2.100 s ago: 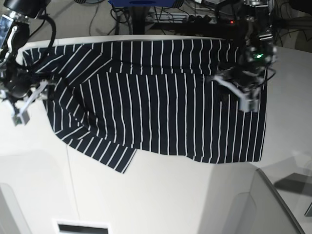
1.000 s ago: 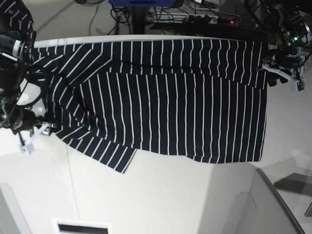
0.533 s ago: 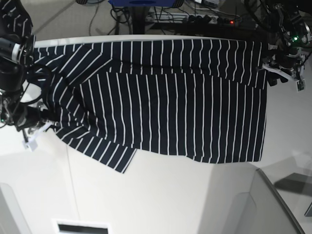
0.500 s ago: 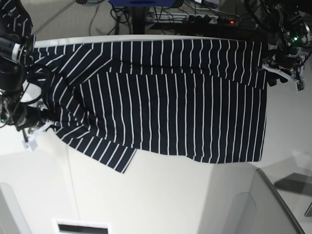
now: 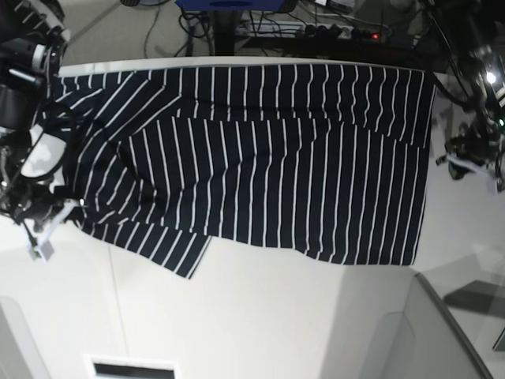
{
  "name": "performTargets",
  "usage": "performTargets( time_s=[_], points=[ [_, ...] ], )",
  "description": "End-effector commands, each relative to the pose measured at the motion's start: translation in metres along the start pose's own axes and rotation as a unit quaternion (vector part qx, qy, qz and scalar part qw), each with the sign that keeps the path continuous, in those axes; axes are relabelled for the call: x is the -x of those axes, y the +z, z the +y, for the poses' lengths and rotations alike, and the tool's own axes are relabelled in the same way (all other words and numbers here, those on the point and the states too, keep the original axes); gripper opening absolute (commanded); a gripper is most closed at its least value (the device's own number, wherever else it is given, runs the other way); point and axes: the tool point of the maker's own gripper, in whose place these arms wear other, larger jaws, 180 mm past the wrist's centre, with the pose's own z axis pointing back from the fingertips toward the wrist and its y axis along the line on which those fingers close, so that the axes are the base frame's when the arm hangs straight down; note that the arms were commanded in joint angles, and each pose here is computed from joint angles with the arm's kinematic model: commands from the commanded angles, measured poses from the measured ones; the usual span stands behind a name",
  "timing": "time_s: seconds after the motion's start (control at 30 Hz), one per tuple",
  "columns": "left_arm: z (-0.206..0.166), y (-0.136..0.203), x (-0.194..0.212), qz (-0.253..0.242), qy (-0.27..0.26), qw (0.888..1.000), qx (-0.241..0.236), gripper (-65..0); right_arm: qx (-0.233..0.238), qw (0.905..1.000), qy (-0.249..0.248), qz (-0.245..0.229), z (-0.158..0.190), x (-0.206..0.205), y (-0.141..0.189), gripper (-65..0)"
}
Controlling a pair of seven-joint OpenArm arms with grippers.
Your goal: Layout the t-shirt on the table in an organized manner, then fold the t-shirt properly
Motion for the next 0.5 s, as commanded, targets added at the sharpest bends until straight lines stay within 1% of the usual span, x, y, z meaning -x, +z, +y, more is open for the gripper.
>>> performTargets(
  time_s=[0.0,0.07,0.13,0.2,0.23,0.37,0.43,0.47],
  points=[
    [0.001,-0.005,-0.019,-0.010,-0.015,1.000,0.007,-35.5,0.011,0.9992,0.017,-0.035,-0.006,-0.026,0.014,-64.4],
    [-0.004,-0.021,-0.019,0.014,-0.022,1.000,0.018,-27.3,0.012,0.9988,0.026,-0.040,0.000,-0.027,0.017,-64.4],
    [-0.010,-0.032,-0.020,0.027,-0.014,0.999,0.027,-16.3,0.013,0.9982,0.035,-0.046,0.006,-0.031,0.021,-64.4],
    [-0.012,-0.037,-0.023,0.029,-0.002,0.999,0.030,-9.5,0.014,0.9982,0.039,-0.043,0.008,-0.031,0.023,-64.4],
    [-0.015,-0.039,-0.027,0.027,-0.001,0.999,0.032,-8.6,0.015,0.9982,0.041,-0.042,0.008,-0.031,0.024,-64.4],
    [-0.029,-0.048,-0.039,0.002,0.017,0.999,0.045,-8.9,0.014,0.9982,0.041,-0.041,0.009,-0.030,0.023,-64.4],
    [-0.035,-0.054,-0.040,0.002,0.031,0.998,0.051,-8.9,0.014,0.9982,0.041,-0.041,0.009,-0.030,0.023,-64.4],
    [-0.037,-0.058,-0.036,0.010,0.040,0.998,0.053,-8.9,0.013,0.9982,0.041,-0.042,0.009,-0.030,0.023,-64.4]
  ],
)
